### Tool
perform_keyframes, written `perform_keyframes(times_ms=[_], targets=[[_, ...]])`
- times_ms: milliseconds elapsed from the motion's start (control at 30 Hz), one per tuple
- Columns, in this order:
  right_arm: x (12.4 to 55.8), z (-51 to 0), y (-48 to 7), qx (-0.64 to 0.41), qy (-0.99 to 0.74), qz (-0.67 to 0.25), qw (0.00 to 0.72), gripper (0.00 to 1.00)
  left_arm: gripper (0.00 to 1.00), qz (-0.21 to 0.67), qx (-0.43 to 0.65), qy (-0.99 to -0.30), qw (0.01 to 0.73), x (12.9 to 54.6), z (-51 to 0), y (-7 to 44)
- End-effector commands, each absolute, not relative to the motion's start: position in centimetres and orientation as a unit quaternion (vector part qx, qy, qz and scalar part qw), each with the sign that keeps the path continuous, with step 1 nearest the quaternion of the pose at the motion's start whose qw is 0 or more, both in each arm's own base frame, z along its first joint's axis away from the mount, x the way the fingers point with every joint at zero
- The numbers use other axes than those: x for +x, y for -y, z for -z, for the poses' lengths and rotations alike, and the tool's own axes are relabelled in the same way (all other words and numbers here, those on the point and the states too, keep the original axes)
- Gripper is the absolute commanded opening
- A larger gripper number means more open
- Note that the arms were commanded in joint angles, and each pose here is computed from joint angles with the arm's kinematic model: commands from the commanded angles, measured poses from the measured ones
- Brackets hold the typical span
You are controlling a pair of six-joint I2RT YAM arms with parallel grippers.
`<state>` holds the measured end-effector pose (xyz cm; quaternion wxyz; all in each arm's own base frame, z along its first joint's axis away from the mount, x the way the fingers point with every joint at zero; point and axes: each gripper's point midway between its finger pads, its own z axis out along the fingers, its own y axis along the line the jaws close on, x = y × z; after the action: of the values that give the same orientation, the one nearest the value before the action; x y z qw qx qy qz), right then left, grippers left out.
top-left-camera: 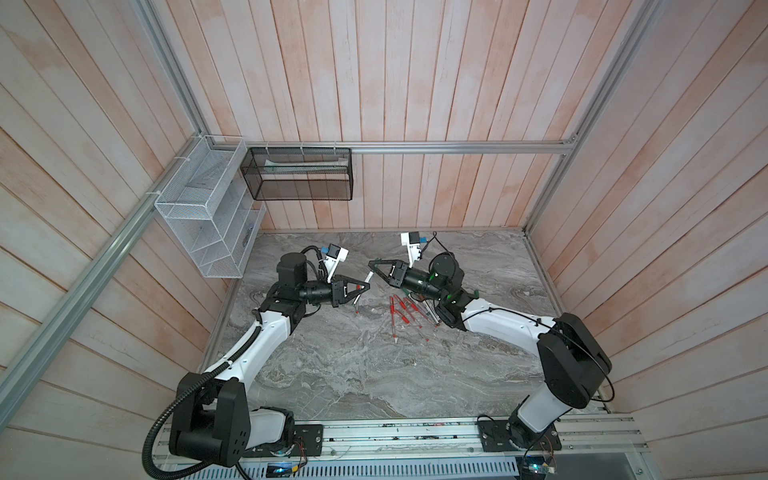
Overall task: Open the pen caps
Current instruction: 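Pull the right gripper away from the left gripper, drawing off the green cap, then lower the uncapped marker beside the other white marker and open the left gripper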
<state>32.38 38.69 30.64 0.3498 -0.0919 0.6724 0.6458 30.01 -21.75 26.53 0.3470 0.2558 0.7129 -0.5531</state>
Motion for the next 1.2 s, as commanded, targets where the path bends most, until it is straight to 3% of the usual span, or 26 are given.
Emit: perform_keyframes(times_ms=[0, 267, 400, 733, 1167], targets=[[35.4, -35.6, -33.7, -0.048, -0.631, -0.648, 0.424, 0.0, 0.0, 0.564, 0.272, -0.708, 0.328, 28.0, -25.5, 22.0], [37.3, -38.5, -26.6, 0.009, -0.594, -0.647, 0.478, 0.0, 0.0, 0.558, 0.287, -0.707, 0.326, 26.9, -24.2, 21.9], [37.0, -38.4, -24.5, 0.017, -0.603, -0.627, 0.492, 0.0, 0.0, 0.528, 0.256, -0.733, 0.345, 28.6, -23.5, 21.1], [34.7, -34.9, -18.8, 0.044, -0.681, -0.516, 0.517, 0.0, 0.0, 0.299, 0.077, -0.859, 0.408, 38.1, -18.1, 13.6], [30.3, -31.6, -14.8, 0.047, -0.715, -0.451, 0.532, 0.0, 0.0, 0.114, -0.027, -0.921, 0.37, 42.9, -11.6, 7.8]])
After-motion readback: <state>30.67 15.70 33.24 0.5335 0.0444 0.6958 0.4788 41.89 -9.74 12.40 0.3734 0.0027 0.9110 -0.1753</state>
